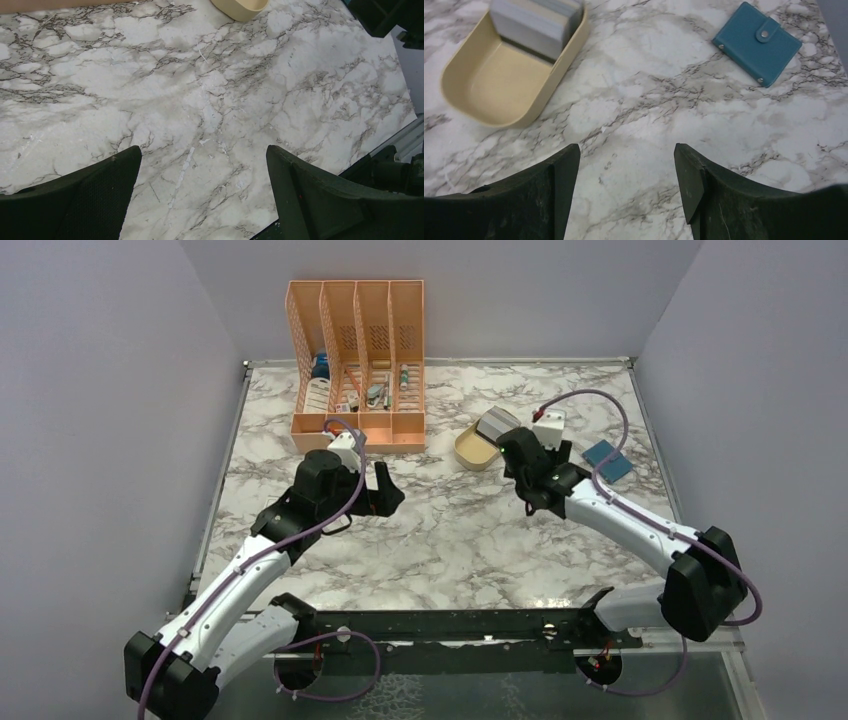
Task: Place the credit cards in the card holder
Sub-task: Move the card holder to the center of the board.
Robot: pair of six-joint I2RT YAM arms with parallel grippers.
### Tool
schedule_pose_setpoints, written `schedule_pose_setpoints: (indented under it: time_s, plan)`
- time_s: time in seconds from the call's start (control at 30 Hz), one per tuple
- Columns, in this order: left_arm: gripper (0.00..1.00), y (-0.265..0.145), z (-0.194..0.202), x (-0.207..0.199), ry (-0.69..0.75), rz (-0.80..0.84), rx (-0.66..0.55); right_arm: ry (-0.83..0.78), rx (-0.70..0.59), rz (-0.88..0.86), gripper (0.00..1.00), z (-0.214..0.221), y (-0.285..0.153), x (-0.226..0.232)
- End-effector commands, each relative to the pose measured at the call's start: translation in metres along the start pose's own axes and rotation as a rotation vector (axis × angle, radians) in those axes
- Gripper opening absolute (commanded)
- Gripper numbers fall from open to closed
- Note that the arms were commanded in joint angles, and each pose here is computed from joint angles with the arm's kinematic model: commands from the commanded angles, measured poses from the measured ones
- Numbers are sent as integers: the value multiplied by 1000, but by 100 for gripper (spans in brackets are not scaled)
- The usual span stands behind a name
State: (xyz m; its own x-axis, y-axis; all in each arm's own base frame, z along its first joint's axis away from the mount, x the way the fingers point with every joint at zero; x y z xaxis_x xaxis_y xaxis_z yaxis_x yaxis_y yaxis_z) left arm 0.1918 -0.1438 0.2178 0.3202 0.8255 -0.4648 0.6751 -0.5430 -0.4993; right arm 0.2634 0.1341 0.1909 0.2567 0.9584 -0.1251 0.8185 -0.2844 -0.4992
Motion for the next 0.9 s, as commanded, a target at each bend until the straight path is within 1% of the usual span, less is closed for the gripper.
schedule_pose_setpoints:
  time_s: [0.0, 0.2, 0.27, 0.37, 0.4, 0.43, 0.47, 0.5, 0.67, 0.87]
  plan:
    - [99, -10, -7, -1, -8, -12, -52, 120, 1, 14, 69, -26, 33, -14]
    - [99, -16, -9, -3, -6, 1, -84, 237, 44, 106, 68, -45, 89, -62]
    - [99, -18, -10, -3, -4, 6, -93, 277, 54, 157, 68, -48, 106, -80]
    - [99, -20, -10, -4, -1, 10, -102, 338, 78, 181, 69, -50, 131, -103]
    - [99, -20, -10, -4, 0, 10, -104, 354, 88, 180, 72, -49, 139, -109]
    - [99, -21, -11, -4, 0, 9, -107, 369, 108, 176, 79, -48, 147, -114]
    - [99, -21, -11, -4, 0, 9, -110, 380, 131, 179, 84, -45, 155, -118]
    - [99, -22, -11, -4, -1, 7, -112, 390, 146, 185, 85, -43, 162, -124]
    - [99, -25, -11, -4, -6, 14, -126, 421, 228, 242, 87, -24, 196, -149]
    - [99, -24, -10, -4, -7, 9, -124, 399, 264, 266, 89, -22, 216, -154]
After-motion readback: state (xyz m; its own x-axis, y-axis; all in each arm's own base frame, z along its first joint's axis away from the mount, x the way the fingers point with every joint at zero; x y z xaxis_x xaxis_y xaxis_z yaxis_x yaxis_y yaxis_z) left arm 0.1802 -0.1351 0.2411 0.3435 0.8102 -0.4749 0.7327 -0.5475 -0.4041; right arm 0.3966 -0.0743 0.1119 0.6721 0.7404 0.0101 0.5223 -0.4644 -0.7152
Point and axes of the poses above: each gripper's point midway between its finger pads, its own y axis out along the fingers, its own x axis along the line the jaws close on, z = x × y, the point moved 7 cm from there along -y, back along the fingers, and after that the axes turned 2 degrees about -y, right-handed, at the moved point
